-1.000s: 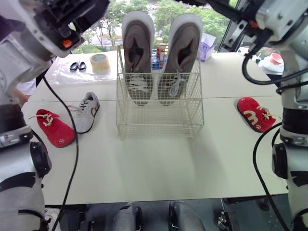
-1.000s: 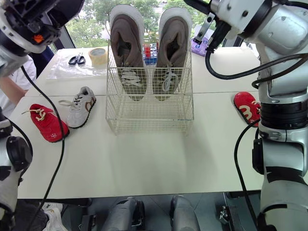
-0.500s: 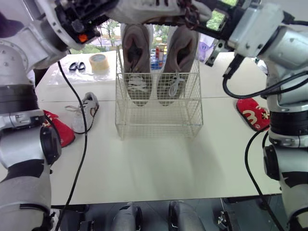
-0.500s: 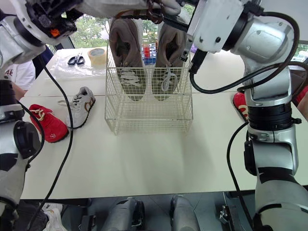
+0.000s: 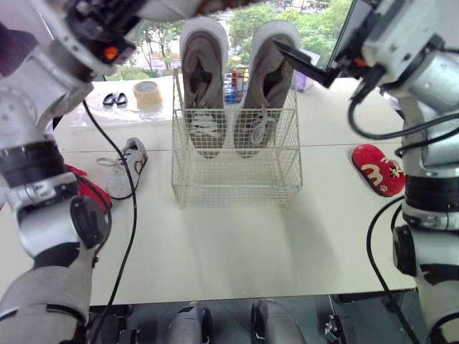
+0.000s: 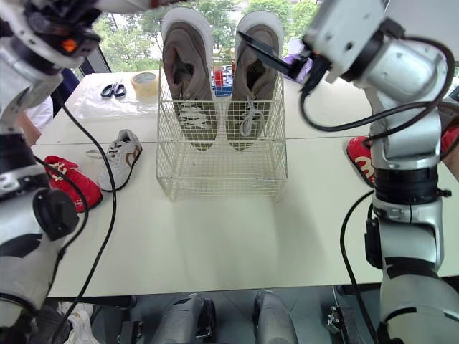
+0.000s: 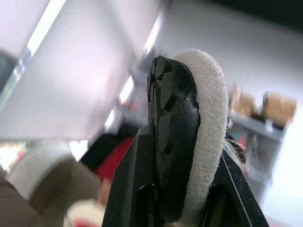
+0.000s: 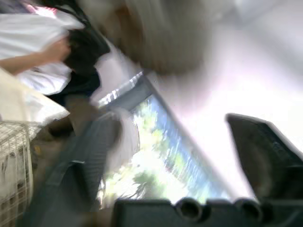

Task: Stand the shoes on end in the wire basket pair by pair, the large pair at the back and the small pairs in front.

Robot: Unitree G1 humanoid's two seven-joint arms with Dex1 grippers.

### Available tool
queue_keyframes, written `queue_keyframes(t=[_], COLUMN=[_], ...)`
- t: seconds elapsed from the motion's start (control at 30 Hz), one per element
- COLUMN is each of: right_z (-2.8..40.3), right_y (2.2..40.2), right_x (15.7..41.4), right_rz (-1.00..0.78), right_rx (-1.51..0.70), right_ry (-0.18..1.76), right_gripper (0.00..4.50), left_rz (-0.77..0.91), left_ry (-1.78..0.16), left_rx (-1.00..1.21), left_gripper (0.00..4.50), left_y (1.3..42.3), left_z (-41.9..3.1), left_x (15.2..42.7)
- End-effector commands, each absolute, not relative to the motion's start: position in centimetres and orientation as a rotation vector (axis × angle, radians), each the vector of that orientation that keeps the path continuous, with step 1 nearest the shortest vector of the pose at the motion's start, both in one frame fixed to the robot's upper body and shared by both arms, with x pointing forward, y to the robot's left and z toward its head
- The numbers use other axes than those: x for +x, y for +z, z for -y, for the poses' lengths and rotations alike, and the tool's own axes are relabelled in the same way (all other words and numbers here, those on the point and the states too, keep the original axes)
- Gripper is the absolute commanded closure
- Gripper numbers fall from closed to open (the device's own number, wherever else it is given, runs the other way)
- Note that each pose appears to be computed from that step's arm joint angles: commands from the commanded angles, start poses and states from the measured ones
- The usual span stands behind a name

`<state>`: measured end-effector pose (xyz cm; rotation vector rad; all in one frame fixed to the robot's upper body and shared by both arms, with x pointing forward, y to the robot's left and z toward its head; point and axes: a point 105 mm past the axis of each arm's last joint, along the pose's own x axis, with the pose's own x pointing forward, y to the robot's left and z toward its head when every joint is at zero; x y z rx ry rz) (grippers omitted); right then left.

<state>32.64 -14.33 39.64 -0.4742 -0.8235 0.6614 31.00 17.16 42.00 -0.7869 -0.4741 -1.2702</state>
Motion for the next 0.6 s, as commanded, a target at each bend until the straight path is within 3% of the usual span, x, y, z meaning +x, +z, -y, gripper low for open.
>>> queue_keyframes(t=[0.03, 0.2, 0.27, 0.6], right_z=[14.0, 9.1, 7.8, 5.0], right_y=[40.6, 39.6, 40.0, 41.1], right_x=[31.3, 29.9, 29.6, 28.5], right_rz=[0.819, 0.703, 0.682, 0.703], right_rx=[0.167, 0.811, 0.949, 0.884], right_ry=[0.769, 1.043, 1.101, 1.208], right_gripper=[0.06, 0.06, 0.06, 0.06], left_rz=[0.644, 0.679, 0.666, 0.549], left_ry=[-1.26, -1.272, -1.288, -1.34], left_rx=[-0.877, -1.059, -1.116, -1.169], left_gripper=[4.21, 4.21, 4.21, 4.21], left_y=[43.1, 41.8, 41.3, 38.9], left_z=[-17.7, -15.7, -14.7, -11.7], left_x=[28.6, 28.7, 29.0, 29.6])
